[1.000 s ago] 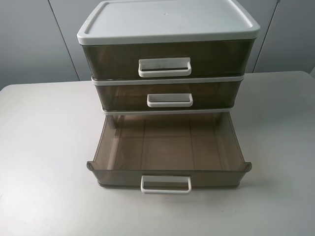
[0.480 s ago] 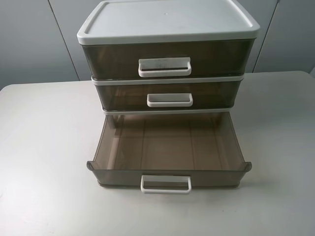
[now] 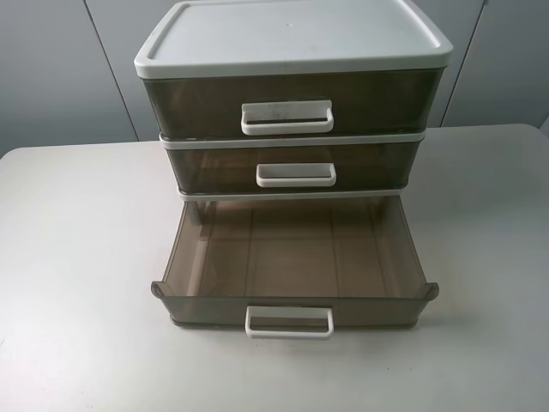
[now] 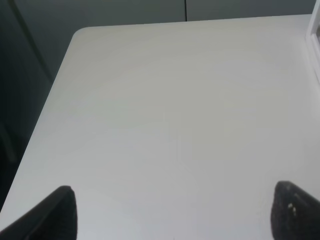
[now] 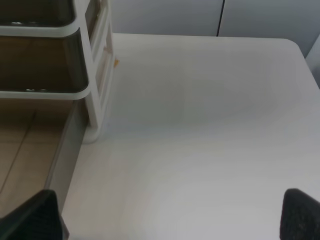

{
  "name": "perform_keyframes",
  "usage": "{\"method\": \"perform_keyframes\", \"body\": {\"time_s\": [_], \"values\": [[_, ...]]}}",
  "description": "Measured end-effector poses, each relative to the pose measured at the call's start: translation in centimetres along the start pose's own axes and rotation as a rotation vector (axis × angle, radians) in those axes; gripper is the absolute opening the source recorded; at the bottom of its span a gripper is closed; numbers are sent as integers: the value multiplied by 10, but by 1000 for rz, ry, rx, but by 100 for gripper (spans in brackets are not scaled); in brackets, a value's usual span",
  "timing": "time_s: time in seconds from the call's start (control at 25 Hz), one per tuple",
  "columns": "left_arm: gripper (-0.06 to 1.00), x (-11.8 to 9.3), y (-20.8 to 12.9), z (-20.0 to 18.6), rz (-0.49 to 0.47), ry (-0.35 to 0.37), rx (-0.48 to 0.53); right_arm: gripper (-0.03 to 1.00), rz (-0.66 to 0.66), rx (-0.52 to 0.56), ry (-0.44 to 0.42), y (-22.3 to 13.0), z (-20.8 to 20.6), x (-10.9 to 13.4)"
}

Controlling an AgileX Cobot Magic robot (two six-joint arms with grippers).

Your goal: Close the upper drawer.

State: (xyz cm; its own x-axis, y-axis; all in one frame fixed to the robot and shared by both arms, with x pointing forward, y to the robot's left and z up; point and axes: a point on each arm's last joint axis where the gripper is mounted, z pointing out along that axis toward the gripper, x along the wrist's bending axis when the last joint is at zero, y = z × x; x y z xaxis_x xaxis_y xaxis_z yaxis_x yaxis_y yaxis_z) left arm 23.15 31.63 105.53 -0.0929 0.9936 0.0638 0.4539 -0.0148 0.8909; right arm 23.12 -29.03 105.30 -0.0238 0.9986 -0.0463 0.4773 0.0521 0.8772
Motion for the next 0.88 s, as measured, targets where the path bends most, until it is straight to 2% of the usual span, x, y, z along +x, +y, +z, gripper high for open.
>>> {"method": "perform_keyframes", "body": {"time_s": [0.88], "values": [[74, 0, 0, 0, 0, 0, 0, 66, 8, -4, 0, 0, 0, 0]]}}
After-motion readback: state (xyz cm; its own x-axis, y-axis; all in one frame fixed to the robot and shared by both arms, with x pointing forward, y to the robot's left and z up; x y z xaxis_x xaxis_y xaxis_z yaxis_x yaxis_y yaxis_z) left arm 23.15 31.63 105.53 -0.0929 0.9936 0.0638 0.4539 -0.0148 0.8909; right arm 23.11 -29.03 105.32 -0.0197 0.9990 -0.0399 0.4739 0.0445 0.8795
